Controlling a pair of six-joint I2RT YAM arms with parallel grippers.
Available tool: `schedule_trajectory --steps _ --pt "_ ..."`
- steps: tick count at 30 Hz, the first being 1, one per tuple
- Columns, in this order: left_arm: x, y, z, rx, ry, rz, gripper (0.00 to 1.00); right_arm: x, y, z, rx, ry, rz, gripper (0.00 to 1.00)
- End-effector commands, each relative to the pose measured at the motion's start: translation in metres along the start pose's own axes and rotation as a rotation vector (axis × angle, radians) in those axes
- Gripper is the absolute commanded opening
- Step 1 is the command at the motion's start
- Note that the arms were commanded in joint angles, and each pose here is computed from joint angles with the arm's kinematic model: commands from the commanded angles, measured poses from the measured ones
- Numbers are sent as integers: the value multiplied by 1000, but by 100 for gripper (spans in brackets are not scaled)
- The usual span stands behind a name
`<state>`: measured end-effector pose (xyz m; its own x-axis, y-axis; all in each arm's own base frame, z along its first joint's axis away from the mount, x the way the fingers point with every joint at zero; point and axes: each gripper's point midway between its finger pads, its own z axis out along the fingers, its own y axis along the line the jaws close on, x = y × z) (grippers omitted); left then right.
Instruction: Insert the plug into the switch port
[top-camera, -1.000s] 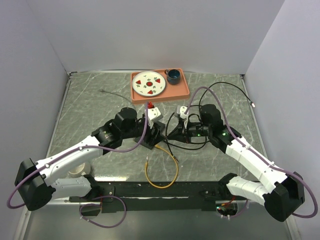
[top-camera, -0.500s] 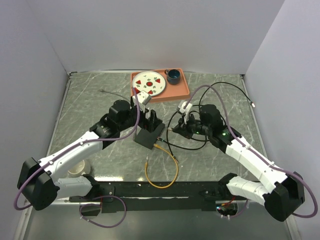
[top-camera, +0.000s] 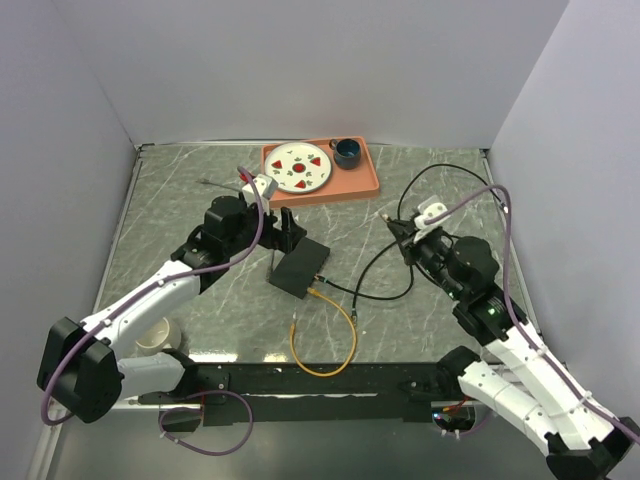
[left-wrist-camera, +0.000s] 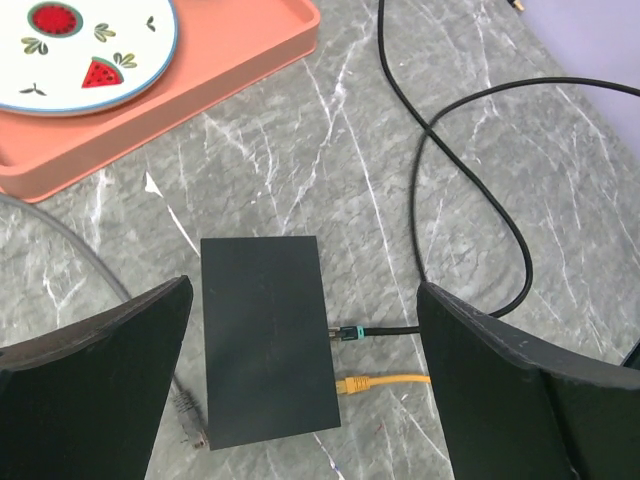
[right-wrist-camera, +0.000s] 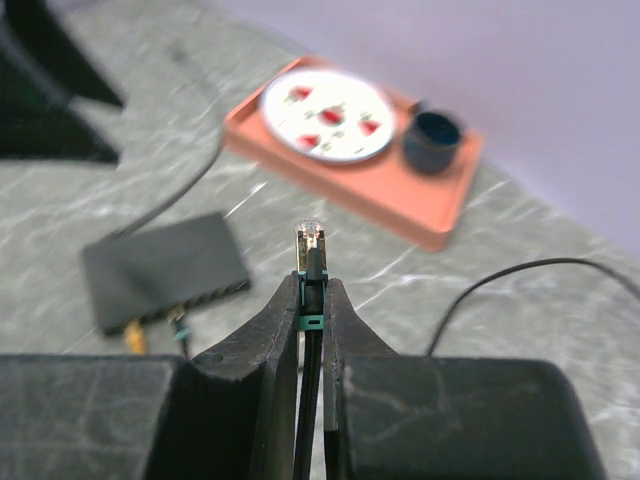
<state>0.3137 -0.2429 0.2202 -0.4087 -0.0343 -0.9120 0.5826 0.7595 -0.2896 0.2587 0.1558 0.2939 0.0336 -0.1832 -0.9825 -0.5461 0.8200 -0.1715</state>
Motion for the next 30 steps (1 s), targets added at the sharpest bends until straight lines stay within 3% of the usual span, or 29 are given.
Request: schedule_trajectory --steps 1,3,10,22,30 --pt "-5 -2 4 25 -24 -25 99 -21 -31 -11 171 -98 -20 0" --pt "-1 1 6 18 -17 -33 99 -20 -22 -7 123 -117 -14 0" --pt "14 20 18 -1 10 -96 99 46 18 33 -62 104 57 0" --pt "46 60 33 34 64 -279 99 128 55 75 -180 315 193 0" --pt "65 65 45 88 111 -351 99 139 72 101 -236 367 187 0"
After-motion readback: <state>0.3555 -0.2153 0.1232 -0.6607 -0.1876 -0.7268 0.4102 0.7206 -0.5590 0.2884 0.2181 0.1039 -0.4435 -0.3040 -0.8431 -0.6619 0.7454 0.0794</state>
